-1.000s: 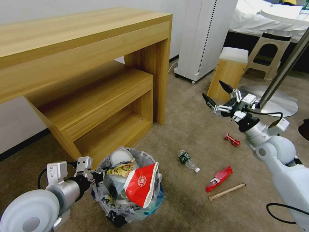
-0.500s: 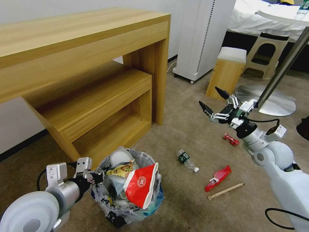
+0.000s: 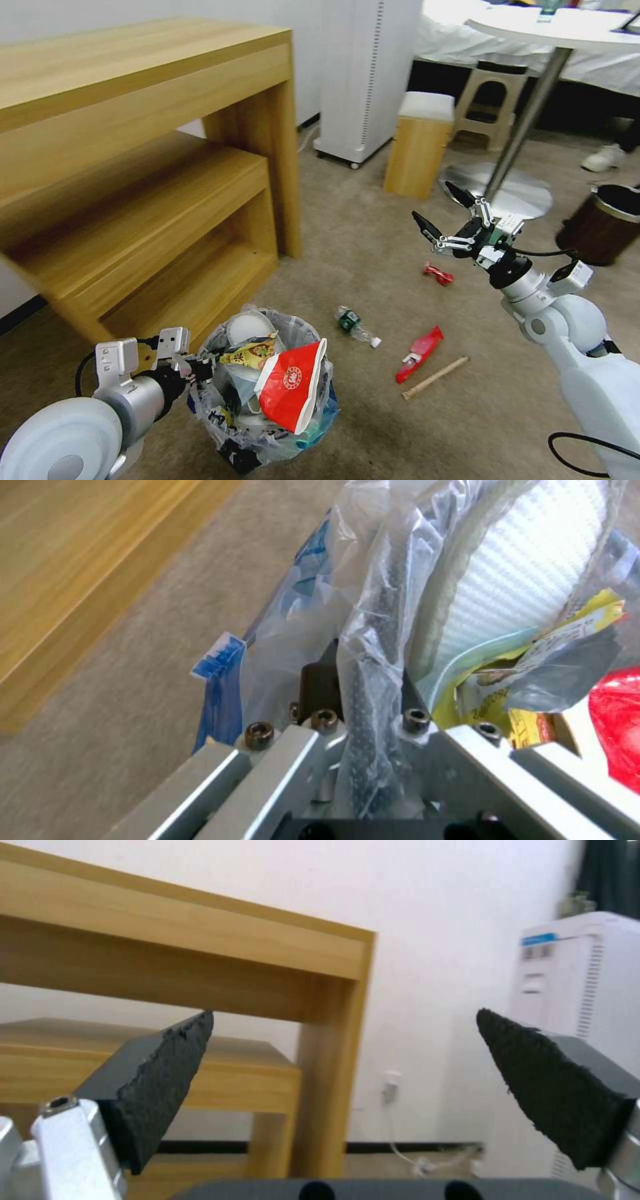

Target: Pick up the trash bin and place the garbage on the floor into it.

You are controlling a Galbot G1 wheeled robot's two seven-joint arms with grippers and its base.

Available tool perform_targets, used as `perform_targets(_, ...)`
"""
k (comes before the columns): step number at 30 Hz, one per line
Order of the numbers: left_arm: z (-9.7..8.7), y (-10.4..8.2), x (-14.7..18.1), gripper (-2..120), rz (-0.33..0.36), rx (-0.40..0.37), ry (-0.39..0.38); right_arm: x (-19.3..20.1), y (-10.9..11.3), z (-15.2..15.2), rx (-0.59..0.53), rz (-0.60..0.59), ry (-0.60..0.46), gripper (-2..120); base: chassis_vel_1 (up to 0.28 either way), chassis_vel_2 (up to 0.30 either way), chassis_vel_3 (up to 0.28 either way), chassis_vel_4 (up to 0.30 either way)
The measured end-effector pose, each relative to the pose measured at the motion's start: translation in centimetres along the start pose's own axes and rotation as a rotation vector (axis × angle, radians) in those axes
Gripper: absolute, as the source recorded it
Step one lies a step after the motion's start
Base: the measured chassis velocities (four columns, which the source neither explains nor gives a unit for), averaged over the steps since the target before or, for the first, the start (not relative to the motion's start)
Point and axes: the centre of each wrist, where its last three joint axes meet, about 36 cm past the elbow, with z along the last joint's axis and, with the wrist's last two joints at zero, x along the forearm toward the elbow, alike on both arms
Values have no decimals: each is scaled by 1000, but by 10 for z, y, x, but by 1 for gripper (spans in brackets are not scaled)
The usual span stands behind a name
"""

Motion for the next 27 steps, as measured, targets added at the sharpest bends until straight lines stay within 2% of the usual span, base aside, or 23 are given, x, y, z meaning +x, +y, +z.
perform_targets(21,0,0,2,1,3,-1,-13,6,-3,5,-9,7,6,100,-16,-15,-13,-14)
perform_targets(27,0,0,4,1,3,1,-17,8,-1,7,-9,3,0,100,-86,77,90,-88)
